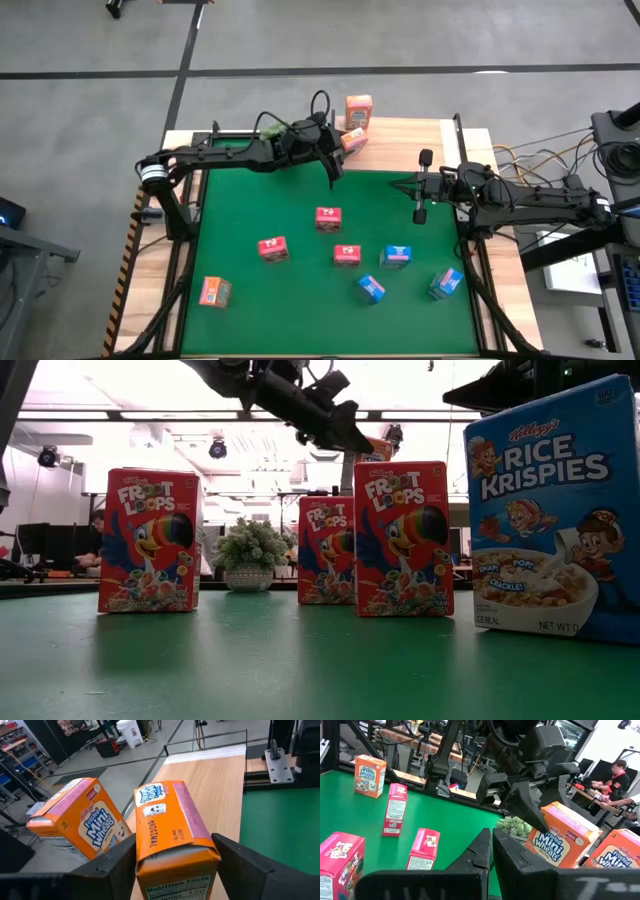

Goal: Stack cereal on shelf
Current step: Put the top orange cereal box on the shelf

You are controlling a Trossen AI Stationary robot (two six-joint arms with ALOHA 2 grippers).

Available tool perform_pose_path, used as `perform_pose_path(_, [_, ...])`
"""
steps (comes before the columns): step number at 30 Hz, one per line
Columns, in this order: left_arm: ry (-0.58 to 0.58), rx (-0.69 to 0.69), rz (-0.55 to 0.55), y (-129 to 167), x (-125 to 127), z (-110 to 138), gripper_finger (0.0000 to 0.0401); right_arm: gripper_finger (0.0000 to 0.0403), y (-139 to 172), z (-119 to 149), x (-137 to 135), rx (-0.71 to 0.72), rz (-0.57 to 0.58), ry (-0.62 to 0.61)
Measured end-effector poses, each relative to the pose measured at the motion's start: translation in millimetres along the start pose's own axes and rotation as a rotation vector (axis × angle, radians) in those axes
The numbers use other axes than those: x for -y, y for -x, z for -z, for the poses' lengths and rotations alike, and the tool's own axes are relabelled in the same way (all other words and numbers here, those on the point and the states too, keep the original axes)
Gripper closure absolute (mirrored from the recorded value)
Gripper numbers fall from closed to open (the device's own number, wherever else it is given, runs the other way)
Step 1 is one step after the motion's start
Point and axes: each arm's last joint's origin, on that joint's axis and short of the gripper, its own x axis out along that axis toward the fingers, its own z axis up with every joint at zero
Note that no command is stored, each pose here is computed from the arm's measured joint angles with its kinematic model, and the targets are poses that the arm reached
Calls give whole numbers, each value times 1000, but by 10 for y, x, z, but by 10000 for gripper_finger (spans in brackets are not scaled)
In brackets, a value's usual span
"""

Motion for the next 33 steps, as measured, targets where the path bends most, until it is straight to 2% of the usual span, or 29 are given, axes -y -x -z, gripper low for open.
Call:
perform_pose_path(8, [-33, 0, -7, 55, -63, -168, 175, 394, 1, -1, 0, 1, 0, -6])
perform_pose_path(25, [-96, -188, 61, 291, -182, -482, 174, 394, 0, -1, 1, 0, 2, -8])
perform_pose_path(33, [-127, -271, 133, 493, -58, -577, 180, 394, 0, 1, 5, -5, 16, 2])
